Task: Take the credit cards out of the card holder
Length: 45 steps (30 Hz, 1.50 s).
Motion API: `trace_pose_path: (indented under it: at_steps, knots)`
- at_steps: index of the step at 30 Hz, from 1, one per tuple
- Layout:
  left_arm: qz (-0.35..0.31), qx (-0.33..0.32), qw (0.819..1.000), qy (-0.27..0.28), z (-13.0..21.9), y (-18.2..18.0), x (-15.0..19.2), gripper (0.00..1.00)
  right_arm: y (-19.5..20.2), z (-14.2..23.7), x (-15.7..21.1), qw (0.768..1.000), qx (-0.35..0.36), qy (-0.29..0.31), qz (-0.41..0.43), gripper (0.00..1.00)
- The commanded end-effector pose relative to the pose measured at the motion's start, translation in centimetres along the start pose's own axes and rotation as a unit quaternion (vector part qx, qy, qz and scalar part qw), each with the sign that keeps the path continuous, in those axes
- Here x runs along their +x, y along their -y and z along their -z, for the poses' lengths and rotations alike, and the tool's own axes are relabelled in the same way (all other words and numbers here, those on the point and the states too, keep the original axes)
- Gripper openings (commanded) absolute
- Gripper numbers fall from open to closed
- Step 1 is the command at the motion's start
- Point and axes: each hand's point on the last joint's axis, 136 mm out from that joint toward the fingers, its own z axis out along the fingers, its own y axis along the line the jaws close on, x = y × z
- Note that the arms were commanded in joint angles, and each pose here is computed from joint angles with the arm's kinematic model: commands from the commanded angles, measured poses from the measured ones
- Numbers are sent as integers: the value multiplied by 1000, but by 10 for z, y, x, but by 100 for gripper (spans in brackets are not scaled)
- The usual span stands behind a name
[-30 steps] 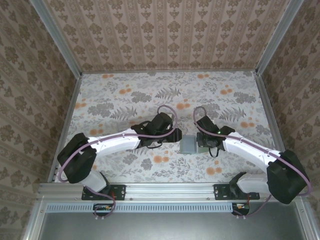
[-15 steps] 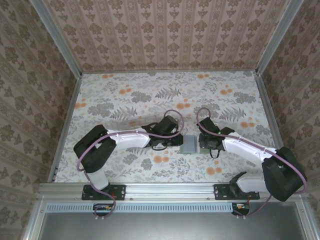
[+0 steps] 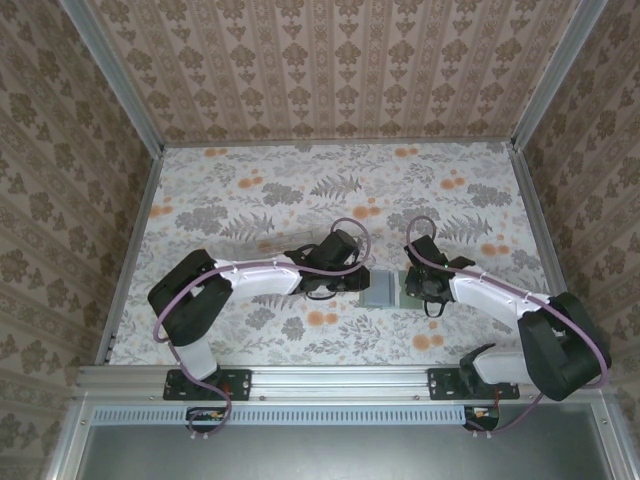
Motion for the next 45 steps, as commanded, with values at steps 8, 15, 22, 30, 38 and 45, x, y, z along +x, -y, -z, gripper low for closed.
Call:
trace_pose_path:
  at_steps: [8, 15, 22, 30, 38, 45]
  knots:
    - [1, -15, 1000, 0, 6, -11, 0, 19, -27, -7, 26, 997, -59, -42, -13, 25]
    - [1, -51, 999, 1, 8, -27, 3, 24, -41, -2, 29, 997, -68, -35, -6, 25]
    - [-11, -95, 995, 13, 15, -43, 1, 31, -38, -4, 29, 998, -56, -34, 3, 26]
    - [-9, -70, 998, -4, 2, -38, 7, 35, -39, -5, 28, 998, -55, -33, 4, 26]
    - [-2, -61, 998, -19, -7, -39, 13, 36, -38, -5, 28, 998, -53, -33, 5, 26]
    - [6, -41, 999, -32, -16, -34, 18, 36, -38, -5, 28, 998, -53, -33, 5, 26]
